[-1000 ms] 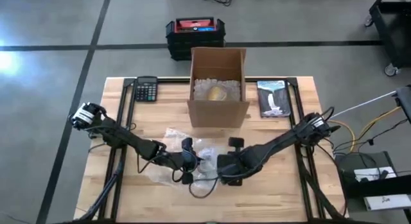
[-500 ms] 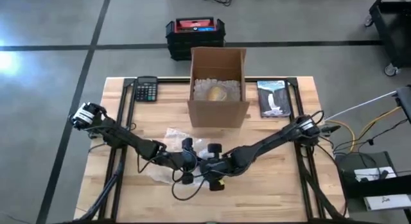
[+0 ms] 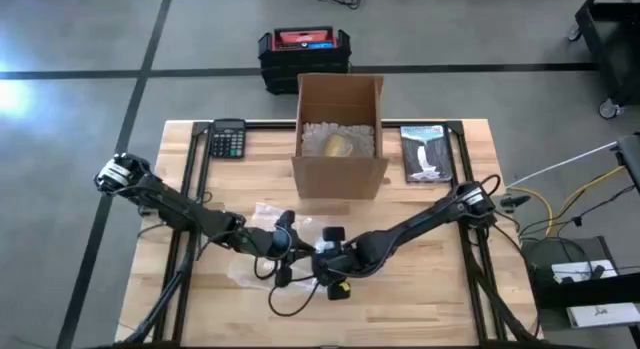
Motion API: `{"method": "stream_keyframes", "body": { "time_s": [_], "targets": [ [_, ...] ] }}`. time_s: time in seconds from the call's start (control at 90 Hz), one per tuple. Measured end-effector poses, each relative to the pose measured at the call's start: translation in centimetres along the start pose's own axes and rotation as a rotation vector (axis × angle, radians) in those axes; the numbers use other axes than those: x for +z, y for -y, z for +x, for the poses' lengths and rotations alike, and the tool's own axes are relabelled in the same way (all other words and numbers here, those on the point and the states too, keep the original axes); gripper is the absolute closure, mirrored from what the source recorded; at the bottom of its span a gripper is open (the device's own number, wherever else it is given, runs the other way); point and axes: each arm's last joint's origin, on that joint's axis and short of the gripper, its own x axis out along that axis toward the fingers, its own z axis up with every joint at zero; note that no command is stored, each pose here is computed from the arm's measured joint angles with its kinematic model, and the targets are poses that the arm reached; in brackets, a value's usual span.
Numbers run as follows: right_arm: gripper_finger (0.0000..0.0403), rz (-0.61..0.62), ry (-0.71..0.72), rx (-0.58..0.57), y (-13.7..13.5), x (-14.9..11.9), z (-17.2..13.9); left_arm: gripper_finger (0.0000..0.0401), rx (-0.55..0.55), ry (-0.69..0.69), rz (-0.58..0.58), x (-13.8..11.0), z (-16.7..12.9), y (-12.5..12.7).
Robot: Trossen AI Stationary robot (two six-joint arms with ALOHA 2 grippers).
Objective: Wrap mug
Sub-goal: Wrap the blue mug in bubble wrap
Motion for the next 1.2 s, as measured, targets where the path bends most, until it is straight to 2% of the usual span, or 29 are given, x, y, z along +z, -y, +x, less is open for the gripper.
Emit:
{"method": "stream_keyframes", "body": {
  "time_s": [0.256,0.467,0.522,0.633,0.689,0.767,0.856,0.911,1.067,1.2],
  "targets": [
    [0.0403,0.056,0.003,0.010,0.6,0.2,-1.1,0.0381,-0.003,-0.075,0.046,-1.9,3.4,0.4],
    [0.0403,0.064,-0.038,-0.011,1.7,0.6,-6.6,0.0381,0.007,-0.083,0.038,-2.1,3.5,0.3],
    [0.0403,0.065,-0.017,-0.050,1.9,0.6,-7.4,0.0381,0.004,-0.082,0.037,-2.0,3.4,0.4],
    [0.0403,0.062,0.038,-0.203,2.8,0.9,-8.0,0.0381,0.002,-0.082,0.037,-1.9,3.4,0.3],
    [0.0403,0.061,0.066,-0.228,3.3,1.1,-7.6,0.0381,0.002,-0.081,0.037,-1.9,3.4,0.3],
    [0.0403,0.064,0.074,-0.199,3.5,1.2,-6.0,0.0381,0.001,-0.079,0.037,-1.9,3.3,0.4],
    [0.0403,0.056,0.046,-0.040,2.7,1.0,-3.8,0.0381,0.001,-0.078,0.037,-1.9,3.3,0.3],
    [0.0403,0.049,0.015,0.013,2.2,0.8,-2.7,0.0381,0.000,-0.078,0.036,-1.9,3.3,0.3],
    [0.0403,0.046,-0.055,0.007,1.4,-0.1,0.4,0.0381,-0.017,-0.072,0.034,-1.4,2.7,0.3],
    [0.0403,0.043,-0.074,0.012,1.1,-0.4,1.6,0.0381,-0.038,-0.036,0.022,-0.1,1.3,0.4]
  ]
}}
